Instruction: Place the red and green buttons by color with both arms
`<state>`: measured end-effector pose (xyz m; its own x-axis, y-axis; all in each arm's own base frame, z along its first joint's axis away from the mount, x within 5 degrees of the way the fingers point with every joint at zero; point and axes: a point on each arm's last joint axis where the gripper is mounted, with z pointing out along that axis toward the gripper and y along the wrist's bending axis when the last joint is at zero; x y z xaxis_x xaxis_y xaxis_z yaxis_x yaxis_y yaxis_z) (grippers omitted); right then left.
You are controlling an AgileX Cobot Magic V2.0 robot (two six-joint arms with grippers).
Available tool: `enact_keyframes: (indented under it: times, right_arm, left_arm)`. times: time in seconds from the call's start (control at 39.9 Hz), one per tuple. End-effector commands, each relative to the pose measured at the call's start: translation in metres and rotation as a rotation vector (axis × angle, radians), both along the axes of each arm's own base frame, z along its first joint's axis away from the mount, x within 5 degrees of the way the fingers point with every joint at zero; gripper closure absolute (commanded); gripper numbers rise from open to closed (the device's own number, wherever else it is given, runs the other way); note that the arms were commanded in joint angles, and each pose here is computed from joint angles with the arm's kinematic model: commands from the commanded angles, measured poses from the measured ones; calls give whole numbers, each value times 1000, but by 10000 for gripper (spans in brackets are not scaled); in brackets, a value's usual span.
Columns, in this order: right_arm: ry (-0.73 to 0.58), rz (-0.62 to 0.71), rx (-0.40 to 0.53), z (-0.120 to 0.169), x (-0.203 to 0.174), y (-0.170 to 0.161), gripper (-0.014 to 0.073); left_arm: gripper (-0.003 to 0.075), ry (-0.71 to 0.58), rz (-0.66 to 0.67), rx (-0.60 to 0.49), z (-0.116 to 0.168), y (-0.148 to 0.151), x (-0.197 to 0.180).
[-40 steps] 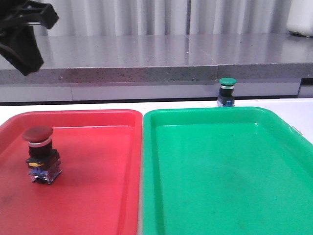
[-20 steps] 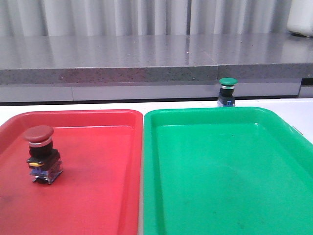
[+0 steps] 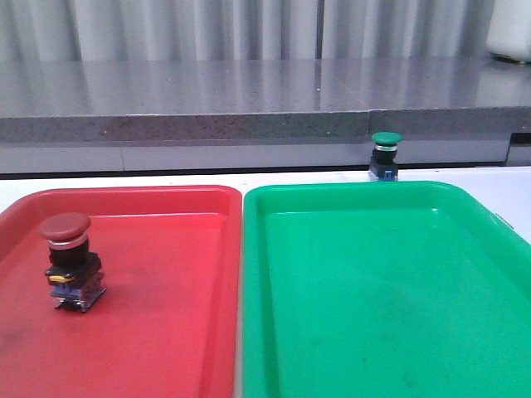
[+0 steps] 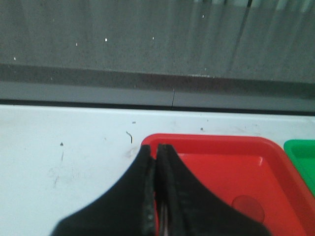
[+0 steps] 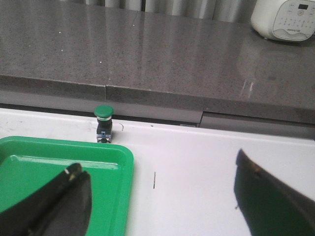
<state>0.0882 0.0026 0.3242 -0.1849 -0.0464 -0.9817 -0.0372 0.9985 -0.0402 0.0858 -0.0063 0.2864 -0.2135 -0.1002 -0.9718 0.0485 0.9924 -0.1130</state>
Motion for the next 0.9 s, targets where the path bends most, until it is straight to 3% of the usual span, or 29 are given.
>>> enact_keyframes:
  times: [0.0,0.4,0.63,0.73,0.88]
  right_arm:
    - [-98,-6,5,18,2,0,-13]
    - [-98,-6,5,18,2,0,-13]
    - [-163,-11,7,23,18,-1,-13]
    - [-91,-11,6,22,47,0,-13]
    - [122,-5,52,23,100,2,-13]
  left_arm:
    - [740,-146,8,-31,19,1,-2]
    - [740,-145,8,-31,18,1,-3]
    - [740,-145,8,-31,18,1,-3]
    - [740,-145,8,-31,18,1,-3]
    - [740,-145,8,-31,18,1,-3]
